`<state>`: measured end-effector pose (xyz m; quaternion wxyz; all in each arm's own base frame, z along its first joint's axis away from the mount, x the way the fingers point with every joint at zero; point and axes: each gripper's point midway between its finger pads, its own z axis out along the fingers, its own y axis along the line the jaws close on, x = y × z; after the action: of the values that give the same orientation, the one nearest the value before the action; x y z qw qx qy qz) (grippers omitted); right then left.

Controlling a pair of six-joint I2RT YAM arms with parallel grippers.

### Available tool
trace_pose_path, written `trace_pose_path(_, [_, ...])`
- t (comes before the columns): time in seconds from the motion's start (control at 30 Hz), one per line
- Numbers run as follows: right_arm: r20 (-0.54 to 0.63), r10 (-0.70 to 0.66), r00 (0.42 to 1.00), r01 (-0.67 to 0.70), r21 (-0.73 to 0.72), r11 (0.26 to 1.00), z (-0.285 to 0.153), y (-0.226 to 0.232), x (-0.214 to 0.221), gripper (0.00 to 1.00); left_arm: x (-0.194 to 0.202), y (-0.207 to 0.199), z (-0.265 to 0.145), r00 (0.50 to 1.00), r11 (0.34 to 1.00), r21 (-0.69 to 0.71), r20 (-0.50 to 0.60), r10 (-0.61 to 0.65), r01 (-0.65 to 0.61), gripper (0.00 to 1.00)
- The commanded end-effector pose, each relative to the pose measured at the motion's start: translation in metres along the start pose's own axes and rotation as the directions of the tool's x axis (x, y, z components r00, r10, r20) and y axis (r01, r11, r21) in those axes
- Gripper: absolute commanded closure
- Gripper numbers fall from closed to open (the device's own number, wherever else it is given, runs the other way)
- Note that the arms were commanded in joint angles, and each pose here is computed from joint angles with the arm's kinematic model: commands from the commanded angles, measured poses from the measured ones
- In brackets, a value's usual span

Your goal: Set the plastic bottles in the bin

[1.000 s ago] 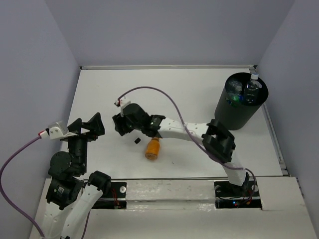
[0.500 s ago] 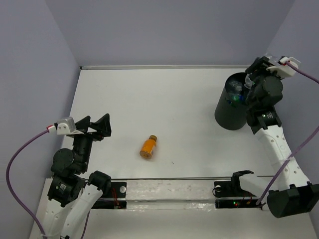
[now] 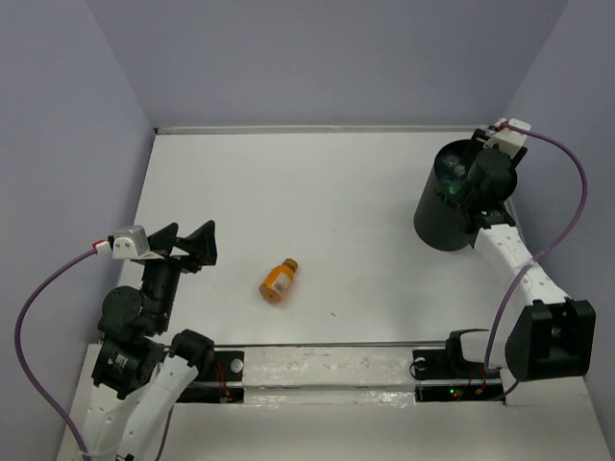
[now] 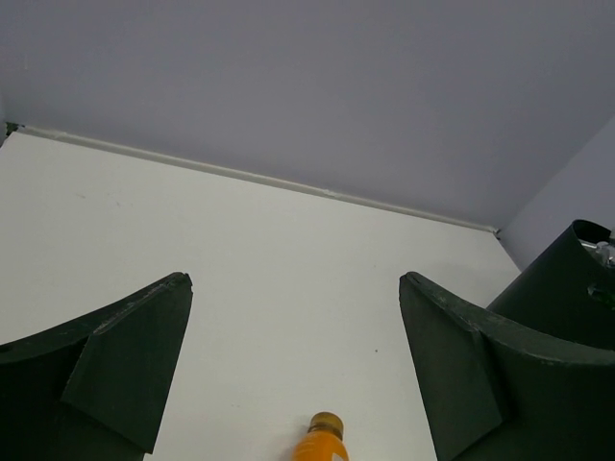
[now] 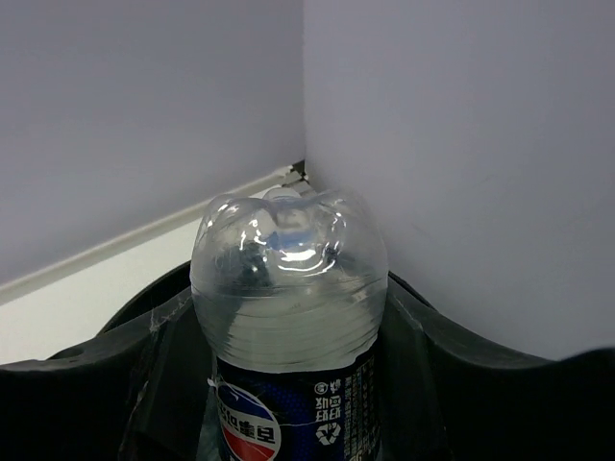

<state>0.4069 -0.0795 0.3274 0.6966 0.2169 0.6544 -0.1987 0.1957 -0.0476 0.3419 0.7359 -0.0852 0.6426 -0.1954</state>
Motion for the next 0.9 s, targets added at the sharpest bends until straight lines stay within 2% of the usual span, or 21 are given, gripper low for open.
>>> trace_pose_path(0.0, [0.11, 0.016, 0.994, -0.018, 0.022, 1.0, 0.0, -0.007, -0.013, 0.41, -0.01, -0.008, 0.002, 0.999, 0.999, 0.036, 0.038, 0.002, -0.003, 0.01])
trace_pose_path(0.03, [0.118, 0.028, 0.993, -0.029, 0.005, 1.0, -0.002, -0.006, -0.015, 0.34, -0.009, -0.007, 0.003, 0.999, 0.999, 0.033, 0.036, 0.003, -0.004, 0.01])
trace_pose_path(0.07, [0.12, 0.043, 0.992, -0.04, -0.026, 0.999, -0.004, -0.002, -0.017, 0.21, -0.008, -0.008, 0.003, 0.999, 0.999, 0.034, 0.032, 0.002, -0.003, 0.01])
trace_pose_path(0.17, [0.123, 0.092, 0.988, -0.083, -0.07, 0.994, -0.01, 0.002, -0.03, 0.08, -0.007, -0.007, 0.004, 1.0, 1.0, 0.03, 0.031, 0.003, -0.004, 0.01])
trace_pose_path(0.4, [0.05, 0.174, 0.984, -0.168, -0.105, 0.98, -0.025, 0.003, -0.047, 0.04, -0.005, -0.006, 0.007, 1.0, 1.0, 0.017, 0.018, 0.008, -0.008, 0.01])
trace_pose_path(0.53, [-0.003, 0.231, 0.973, -0.224, -0.253, 0.941, -0.053, 0.039, -0.061, 0.04, -0.004, -0.003, 0.008, 1.0, 1.0, 0.004, 0.015, 0.011, -0.011, 0.01])
trace_pose_path(0.57, [-0.039, 0.245, 0.969, -0.243, -0.349, 0.905, -0.074, 0.069, -0.063, 0.04, -0.004, -0.002, 0.009, 1.0, 1.0, -0.003, 0.016, 0.01, -0.01, 0.01])
trace_pose_path(0.63, [-0.117, 0.211, 0.97, -0.241, -0.45, 0.86, -0.102, 0.105, -0.049, 0.04, -0.003, -0.001, 0.009, 1.0, 1.0, -0.012, 0.016, 0.013, -0.012, 0.01])
trace_pose_path(0.67, [-0.189, 0.215, 0.958, -0.284, -0.535, 0.795, -0.136, 0.138, -0.041, 0.03, -0.004, 0.0, 0.009, 1.0, 1.0, -0.015, 0.018, 0.012, -0.012, 0.01])
trace_pose_path(0.77, [-0.351, 0.13, 0.927, -0.335, -0.622, 0.708, -0.192, 0.186, 0.007, 0.03, -0.002, 0.003, 0.011, 1.0, 0.999, -0.031, 0.01, 0.017, -0.017, 0.01])
trace_pose_path(0.8, [-0.438, 0.1, 0.893, -0.39, -0.646, 0.657, -0.231, 0.205, 0.034, 0.03, -0.001, 0.003, 0.012, 1.0, 0.999, -0.035, 0.007, 0.017, -0.017, 0.01])
trace_pose_path(0.83, [-0.475, 0.067, 0.877, -0.404, -0.655, 0.639, -0.251, 0.215, 0.051, 0.03, -0.001, 0.004, 0.012, 1.0, 0.999, -0.039, 0.008, 0.017, -0.017, 0.01])
trace_pose_path(0.87, [-0.535, -0.001, 0.845, -0.422, -0.667, 0.614, -0.289, 0.232, 0.084, 0.02, -0.001, 0.004, 0.013, 1.0, 0.999, -0.039, 0.005, 0.018, -0.018, 0.01])
